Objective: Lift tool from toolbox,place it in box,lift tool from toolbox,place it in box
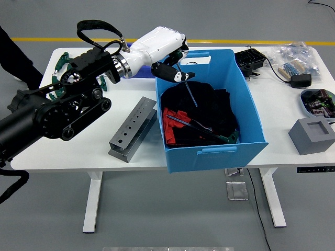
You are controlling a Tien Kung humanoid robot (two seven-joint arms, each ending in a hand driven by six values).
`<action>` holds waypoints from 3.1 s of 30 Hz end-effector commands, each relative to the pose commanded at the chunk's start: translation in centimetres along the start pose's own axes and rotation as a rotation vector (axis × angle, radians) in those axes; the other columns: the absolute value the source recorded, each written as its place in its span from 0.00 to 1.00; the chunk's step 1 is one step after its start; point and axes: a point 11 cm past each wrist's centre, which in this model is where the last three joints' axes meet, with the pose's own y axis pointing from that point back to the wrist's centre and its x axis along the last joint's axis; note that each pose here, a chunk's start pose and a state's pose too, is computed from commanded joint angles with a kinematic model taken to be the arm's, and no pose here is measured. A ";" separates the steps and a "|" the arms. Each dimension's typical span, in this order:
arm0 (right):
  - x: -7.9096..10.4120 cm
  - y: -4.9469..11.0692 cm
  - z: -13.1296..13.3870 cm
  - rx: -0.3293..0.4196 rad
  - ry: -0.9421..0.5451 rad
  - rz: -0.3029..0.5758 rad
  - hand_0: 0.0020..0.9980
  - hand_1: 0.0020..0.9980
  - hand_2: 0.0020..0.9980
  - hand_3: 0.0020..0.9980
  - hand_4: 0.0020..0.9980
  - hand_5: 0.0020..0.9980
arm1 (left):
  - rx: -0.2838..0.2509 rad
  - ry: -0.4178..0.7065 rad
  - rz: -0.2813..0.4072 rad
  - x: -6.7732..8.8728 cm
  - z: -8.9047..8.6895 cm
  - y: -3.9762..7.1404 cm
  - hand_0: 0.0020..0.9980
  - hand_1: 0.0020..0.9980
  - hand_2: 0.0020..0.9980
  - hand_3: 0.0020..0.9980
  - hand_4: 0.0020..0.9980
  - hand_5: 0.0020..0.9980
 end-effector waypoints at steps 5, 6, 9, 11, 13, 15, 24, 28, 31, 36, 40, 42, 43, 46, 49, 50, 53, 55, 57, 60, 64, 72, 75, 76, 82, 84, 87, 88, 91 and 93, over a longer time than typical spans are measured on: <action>0.1 0.0 -0.2 0.005 -0.001 0.001 0.62 0.60 0.68 0.56 0.81 0.63 | 0.014 -0.023 -0.055 -2.3 0.3 -1.0 0.14 0.00 0.05 0.11 0.75 0.31; 0.1 0.0 -0.3 0.006 -0.001 0.001 0.62 0.60 0.68 0.56 0.81 0.63 | 0.017 -0.028 -0.076 -2.6 0.3 -1.1 0.14 0.00 0.05 0.11 0.75 0.31; 0.2 0.0 -0.5 0.011 -0.002 0.003 0.62 0.60 0.68 0.56 0.81 0.63 | 0.035 -0.036 -0.146 -3.6 0.0 -1.4 0.14 0.00 0.05 0.11 0.75 0.31; 0.3 0.0 -0.6 0.013 -0.004 0.003 0.62 0.60 0.68 0.56 0.81 0.63 | 0.056 -0.037 -0.194 -4.2 -0.2 -1.6 0.29 0.21 0.29 0.45 0.87 0.44; 0.4 0.0 -0.8 0.016 -0.004 0.004 0.62 0.60 0.68 0.56 0.81 0.63 | 0.071 -0.039 -0.233 -4.7 -0.2 -1.6 0.29 0.21 0.29 0.45 0.87 0.44; 0.4 0.0 -0.8 0.018 -0.005 0.005 0.62 0.60 0.68 0.56 0.81 0.63 | 0.076 -0.039 -0.254 -5.0 -0.2 -1.7 0.29 0.21 0.29 0.45 0.87 0.44; 0.4 0.0 -1.0 0.020 -0.013 0.006 0.62 0.60 0.68 0.56 0.82 0.64 | 0.102 -0.017 -0.301 -5.7 -0.5 -1.2 0.42 0.53 0.64 0.69 0.92 0.53; 0.4 0.0 -1.0 0.020 -0.010 0.006 0.62 0.60 0.68 0.56 0.82 0.64 | 0.120 -0.028 -0.314 -5.8 -0.9 -1.0 0.48 0.60 0.72 0.68 0.92 0.55; 0.5 0.0 -0.9 0.019 -0.006 0.006 0.62 0.60 0.68 0.56 0.82 0.64 | 0.130 -0.054 -0.323 -5.9 -1.3 -0.8 0.48 0.60 0.72 0.68 0.92 0.55; 0.5 0.0 -0.9 0.019 -0.007 0.006 0.62 0.60 0.68 0.56 0.82 0.64 | 0.140 -0.048 -0.311 -5.7 -1.8 -0.6 0.57 0.67 0.79 0.68 0.91 0.54; 0.5 0.0 -0.9 0.020 -0.011 0.006 0.62 0.60 0.68 0.56 0.82 0.64 | 0.138 -0.041 -0.287 -5.4 -1.8 -0.5 0.65 0.72 0.83 0.70 0.90 0.53; 0.5 0.0 -1.0 0.021 -0.014 0.006 0.62 0.60 0.68 0.56 0.82 0.64 | 0.141 -0.030 -0.270 -5.1 -1.9 -0.3 0.65 0.72 0.83 0.70 0.90 0.53; 0.5 0.0 -1.0 0.022 -0.015 0.006 0.62 0.60 0.68 0.56 0.82 0.64 | 0.144 -0.024 -0.261 -5.0 -2.0 -0.2 0.65 0.72 0.83 0.70 0.90 0.53; 0.5 0.0 -1.0 0.023 -0.021 0.007 0.62 0.60 0.68 0.56 0.82 0.64 | 0.155 0.005 -0.224 -4.3 -2.3 0.2 0.76 0.82 0.93 0.77 0.90 0.52; 0.5 0.0 -1.0 0.023 -0.024 0.006 0.62 0.60 0.68 0.56 0.82 0.64 | 0.169 0.046 -0.173 -3.6 -2.6 0.6 0.76 0.82 0.93 0.77 0.90 0.52; 0.5 0.0 -1.0 0.023 -0.025 0.007 0.62 0.60 0.68 0.56 0.82 0.64 | 0.176 0.065 -0.152 -3.3 -2.7 0.8 0.76 0.82 0.93 0.77 0.90 0.52; 0.5 0.0 -1.1 0.025 -0.026 0.007 0.62 0.60 0.68 0.56 0.82 0.64 | 0.207 0.130 -0.067 -2.1 -3.3 1.6 0.78 0.84 0.94 0.77 0.91 0.54; 0.5 0.0 -1.1 0.025 -0.028 0.007 0.62 0.60 0.68 0.56 0.82 0.64 | 0.242 0.175 -0.027 -1.5 -3.9 2.2 0.78 0.84 0.94 0.77 0.91 0.54; 0.5 0.0 -1.1 0.026 -0.028 0.008 0.62 0.60 0.68 0.56 0.82 0.64 | 0.283 0.243 0.015 -1.1 -4.7 3.0 0.78 0.84 0.94 0.77 0.91 0.54; 0.6 0.0 -1.1 0.027 -0.028 0.008 0.62 0.60 0.68 0.56 0.82 0.64 | 0.340 0.354 0.097 -0.4 -5.9 4.5 0.69 0.73 0.81 0.68 0.90 0.54; 0.7 0.0 -1.2 0.029 -0.028 0.009 0.62 0.60 0.68 0.56 0.82 0.64 | 0.432 0.534 0.199 -0.5 -7.6 7.1 0.69 0.71 0.80 0.66 0.88 0.54; 0.5 0.1 -1.2 0.030 -0.033 0.009 0.62 0.60 0.68 0.56 0.82 0.64 | 0.619 0.824 0.333 -2.2 -10.9 13.7 0.69 0.71 0.79 0.67 0.88 0.55; 0.3 0.0 -0.9 0.023 -0.035 0.007 0.62 0.60 0.68 0.56 0.82 0.64 | 0.640 0.915 0.371 -2.7 -11.5 15.7 0.69 0.71 0.79 0.67 0.88 0.55; 0.3 0.0 -0.8 0.020 -0.034 0.006 0.61 0.60 0.68 0.56 0.82 0.64 | 0.635 0.952 0.386 -2.9 -11.4 16.4 0.70 0.73 0.80 0.71 0.87 0.56; -0.1 0.0 -0.3 0.011 -0.029 0.002 0.61 0.60 0.68 0.55 0.81 0.63 | 0.623 1.075 0.449 -4.0 -10.7 18.8 0.71 0.74 0.82 0.73 0.86 0.57; -0.1 0.0 -0.2 0.008 -0.030 0.002 0.61 0.60 0.68 0.55 0.81 0.63 | 0.629 1.090 0.472 -4.4 -10.5 19.6 0.71 0.74 0.82 0.73 0.86 0.57; -0.2 0.0 0.0 0.004 -0.030 0.001 0.61 0.60 0.68 0.55 0.81 0.63 | 0.628 1.111 0.516 -5.0 -10.1 20.8 0.71 0.74 0.82 0.73 0.86 0.57; -0.3 0.0 0.1 0.002 -0.028 0.000 0.61 0.60 0.68 0.55 0.81 0.63 | 0.629 1.113 0.535 -5.3 -9.9 21.3 0.72 0.75 0.83 0.74 0.86 0.57; -0.4 0.0 0.4 -0.003 -0.030 -0.002 0.61 0.60 0.68 0.55 0.81 0.63 | 0.651 1.127 0.563 -6.5 -9.2 22.6 0.72 0.75 0.83 0.74 0.86 0.57; -0.6 0.0 0.6 -0.007 -0.032 -0.004 0.61 0.60 0.68 0.55 0.81 0.63 | 0.674 1.136 0.576 -7.6 -8.6 23.4 0.72 0.75 0.83 0.74 0.86 0.57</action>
